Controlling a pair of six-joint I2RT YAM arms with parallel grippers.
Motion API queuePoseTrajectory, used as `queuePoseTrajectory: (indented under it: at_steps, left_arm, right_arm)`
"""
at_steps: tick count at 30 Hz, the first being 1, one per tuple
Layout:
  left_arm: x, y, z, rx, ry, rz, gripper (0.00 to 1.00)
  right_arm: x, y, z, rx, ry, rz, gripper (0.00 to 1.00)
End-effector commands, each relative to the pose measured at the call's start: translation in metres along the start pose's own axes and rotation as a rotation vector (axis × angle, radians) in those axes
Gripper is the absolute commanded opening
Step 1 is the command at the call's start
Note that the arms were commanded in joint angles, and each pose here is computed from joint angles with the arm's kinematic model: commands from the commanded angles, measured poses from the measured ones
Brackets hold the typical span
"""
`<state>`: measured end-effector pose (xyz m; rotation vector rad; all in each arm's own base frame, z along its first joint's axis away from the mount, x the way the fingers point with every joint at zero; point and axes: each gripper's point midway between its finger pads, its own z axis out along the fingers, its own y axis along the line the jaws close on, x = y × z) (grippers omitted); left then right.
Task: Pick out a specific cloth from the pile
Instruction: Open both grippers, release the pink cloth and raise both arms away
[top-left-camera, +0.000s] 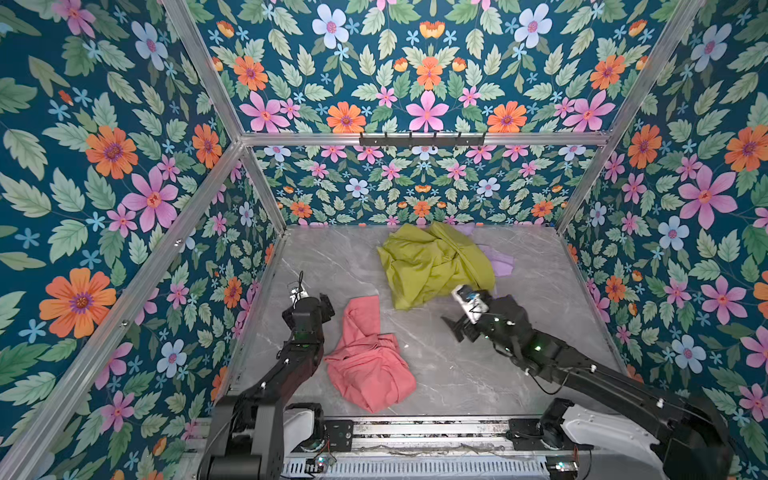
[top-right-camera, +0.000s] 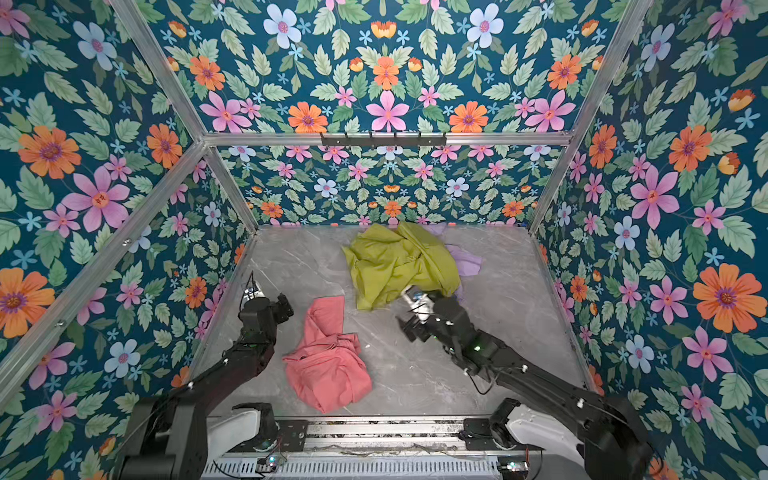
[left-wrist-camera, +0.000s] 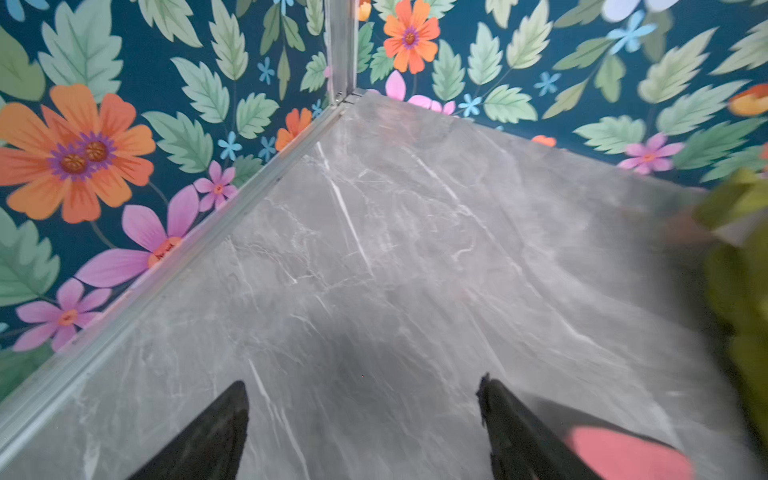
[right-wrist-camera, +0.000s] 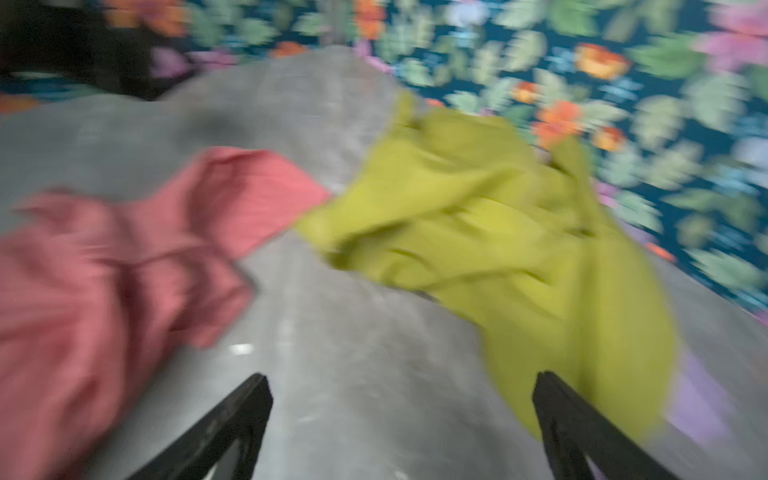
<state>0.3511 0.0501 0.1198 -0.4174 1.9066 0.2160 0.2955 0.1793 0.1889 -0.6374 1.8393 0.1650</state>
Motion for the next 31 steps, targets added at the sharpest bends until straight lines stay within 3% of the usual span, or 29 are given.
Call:
queuePoseTrajectory:
  at_steps: [1,4,5,8,12,13,14,20,23,25,31]
  left_arm:
    - [-0.044,-0.009,0.015,0.032,-0.199,0.043,0.85]
    - [-0.021,-0.038,0.033,0.187,-0.125,0.117,0.80]
    - [-0.018,-0.040,0.032,0.207,-0.154,0.127,0.79]
    - [0.000,-0.048,0.029,0.271,-0.158,0.150,0.78]
    - [0.001,-0.048,0.026,0.286,-0.192,0.141,0.84]
    - [0.001,-0.048,0.026,0.287,-0.195,0.141,0.99]
    - [0.001,-0.048,0.026,0.286,-0.193,0.141,1.00]
    - [0.001,-0.046,0.025,0.276,-0.198,0.144,1.00]
    - [0.001,-0.049,0.026,0.285,-0.192,0.147,1.00]
    - [0.001,-0.049,0.028,0.285,-0.189,0.148,1.00]
    - [0.002,-0.048,0.026,0.285,-0.192,0.147,1.00]
  right_arm:
    - [0.023,-0.083,-0.017,0.300,-0.052,0.093,0.99]
    - [0.052,-0.141,-0.033,0.450,-0.060,0.272,0.97]
    - [0.061,-0.158,-0.034,0.488,-0.064,0.320,0.97]
    - [0.080,-0.181,-0.027,0.558,-0.077,0.326,0.99]
    - [0.071,-0.196,-0.016,0.576,-0.098,0.310,0.99]
    - [0.071,-0.198,-0.011,0.561,-0.075,0.319,0.99]
    - [0.073,-0.195,-0.007,0.539,-0.063,0.340,0.99]
    - [0.111,-0.178,-0.015,0.581,-0.015,0.362,0.99]
    - [0.112,-0.176,-0.013,0.560,-0.026,0.387,0.99]
    - [0.113,-0.185,-0.017,0.606,-0.097,0.428,0.99]
    - [0.122,-0.183,0.003,0.603,-0.062,0.404,0.99]
